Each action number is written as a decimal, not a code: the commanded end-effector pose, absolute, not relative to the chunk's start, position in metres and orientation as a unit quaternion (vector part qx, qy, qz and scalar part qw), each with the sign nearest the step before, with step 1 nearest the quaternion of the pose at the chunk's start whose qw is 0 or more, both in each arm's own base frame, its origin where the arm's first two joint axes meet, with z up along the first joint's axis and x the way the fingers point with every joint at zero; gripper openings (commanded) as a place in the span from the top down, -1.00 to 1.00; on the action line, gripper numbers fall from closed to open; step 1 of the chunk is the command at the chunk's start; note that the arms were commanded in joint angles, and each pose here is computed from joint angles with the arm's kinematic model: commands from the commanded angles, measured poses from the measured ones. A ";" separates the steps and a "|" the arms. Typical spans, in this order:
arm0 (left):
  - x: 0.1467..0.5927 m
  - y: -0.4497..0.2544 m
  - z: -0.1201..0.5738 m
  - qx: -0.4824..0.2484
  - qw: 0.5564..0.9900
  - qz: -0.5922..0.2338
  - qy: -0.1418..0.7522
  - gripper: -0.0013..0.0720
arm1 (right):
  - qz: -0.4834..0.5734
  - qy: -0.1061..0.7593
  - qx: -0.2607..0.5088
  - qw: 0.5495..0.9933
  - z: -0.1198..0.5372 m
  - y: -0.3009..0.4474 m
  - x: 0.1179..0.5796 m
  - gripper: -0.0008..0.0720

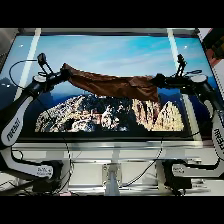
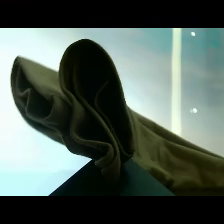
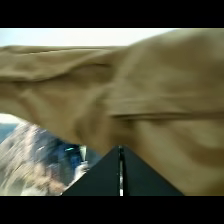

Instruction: Fold the clothes and pants, and hang the long-sleeved shirts on hangers.

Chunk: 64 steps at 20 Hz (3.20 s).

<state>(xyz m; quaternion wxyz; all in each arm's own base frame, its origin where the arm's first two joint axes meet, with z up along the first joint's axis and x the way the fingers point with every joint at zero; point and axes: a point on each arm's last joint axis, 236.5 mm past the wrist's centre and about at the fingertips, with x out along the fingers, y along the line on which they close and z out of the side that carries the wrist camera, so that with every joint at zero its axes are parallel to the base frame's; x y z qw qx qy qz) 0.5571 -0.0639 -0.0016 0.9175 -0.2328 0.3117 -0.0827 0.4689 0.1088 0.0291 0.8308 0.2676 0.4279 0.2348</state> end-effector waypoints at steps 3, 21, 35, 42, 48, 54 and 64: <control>0.529 -0.100 0.085 -0.205 0.923 -0.177 0.273 0.93 | 0.246 0.320 0.192 0.894 0.094 0.182 0.515 0.95; 0.462 -0.216 0.129 -0.173 0.881 -0.334 0.288 0.93 | 0.261 0.525 0.220 0.779 -0.090 0.416 0.443 0.94; 0.461 -0.337 0.104 -0.189 0.907 -0.295 0.236 0.93 | 0.137 0.479 0.097 0.862 0.050 0.149 0.506 0.94; 0.447 -0.421 0.131 -0.164 0.923 -0.305 0.165 0.93 | 0.071 0.438 0.126 0.887 0.106 0.061 0.504 0.94; 0.455 -0.441 0.047 -0.220 0.900 -0.277 0.253 0.90 | 0.065 0.460 0.103 0.879 0.095 0.051 0.496 0.94; 0.450 -0.446 0.045 -0.217 0.897 -0.286 0.258 -0.68 | 0.033 0.448 0.057 0.892 0.083 0.028 0.512 0.94; 0.485 -0.394 0.112 -0.182 0.927 -0.273 0.181 -0.68 | 0.084 0.562 0.144 0.810 -0.001 -0.035 0.479 0.95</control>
